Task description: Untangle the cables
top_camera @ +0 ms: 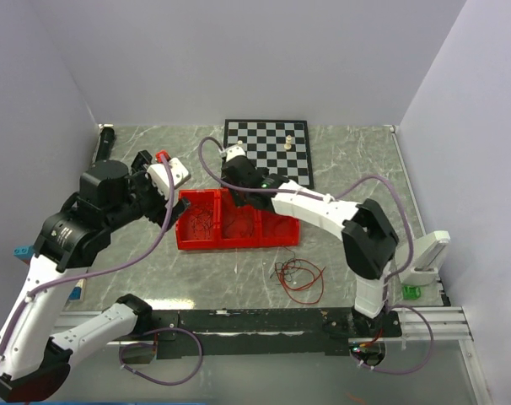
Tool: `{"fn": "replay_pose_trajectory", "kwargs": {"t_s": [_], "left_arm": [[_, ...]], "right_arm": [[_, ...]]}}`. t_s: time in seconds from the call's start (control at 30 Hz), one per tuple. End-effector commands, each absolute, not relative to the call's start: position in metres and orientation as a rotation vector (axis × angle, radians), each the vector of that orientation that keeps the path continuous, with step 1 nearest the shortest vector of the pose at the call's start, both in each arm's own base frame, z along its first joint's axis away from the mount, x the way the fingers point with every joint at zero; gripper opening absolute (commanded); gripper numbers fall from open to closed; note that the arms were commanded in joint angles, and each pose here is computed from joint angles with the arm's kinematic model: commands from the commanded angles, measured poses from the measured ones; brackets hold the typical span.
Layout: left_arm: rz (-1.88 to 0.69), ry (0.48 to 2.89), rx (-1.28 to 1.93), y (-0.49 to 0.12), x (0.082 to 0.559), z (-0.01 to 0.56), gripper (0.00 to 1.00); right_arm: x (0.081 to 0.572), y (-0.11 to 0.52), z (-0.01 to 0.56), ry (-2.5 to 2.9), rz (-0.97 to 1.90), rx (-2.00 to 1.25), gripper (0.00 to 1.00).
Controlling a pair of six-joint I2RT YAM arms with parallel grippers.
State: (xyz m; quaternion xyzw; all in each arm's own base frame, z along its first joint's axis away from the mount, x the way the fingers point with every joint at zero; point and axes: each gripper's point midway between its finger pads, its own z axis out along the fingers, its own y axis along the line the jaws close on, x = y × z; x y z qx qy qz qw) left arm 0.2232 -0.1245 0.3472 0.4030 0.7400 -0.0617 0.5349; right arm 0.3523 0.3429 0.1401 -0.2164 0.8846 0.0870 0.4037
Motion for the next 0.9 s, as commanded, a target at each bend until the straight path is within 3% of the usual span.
{"fn": "replay_pose_trajectory", "kwargs": {"t_s": [0.0,0.07,0.23,0.27,0.6,0.87], "left_arm": [[-0.131,1.728,0.899,-0.119,0.223,0.367,0.97],[-0.125,1.734,0.897,-0.117,0.223,0.365,0.97],[-0.121,1.741,0.921,-0.117,0.221,0.358,0.97],[-0.124,1.741,0.923,-0.117,0.22,0.357,0.97],[-0.156,1.717,0.984,-0.122,0.214,0.353,0.97],[-0.208,1.696,1.113,-0.133,0.205,0.322,0.97]], "right_arm": [[0.351,0.352,0.13,2.302,0.21,-0.524,0.0],[0.351,0.354,0.124,2.333,0.212,-0.509,0.05],[0.343,0.353,0.14,2.31,0.302,-0.445,0.46],[0.341,0.353,0.146,2.302,0.326,-0.429,0.5],[0.312,0.302,0.188,2.268,0.339,-0.322,0.58],[0.214,0.198,0.14,2.426,0.289,-0.139,0.75]]}}
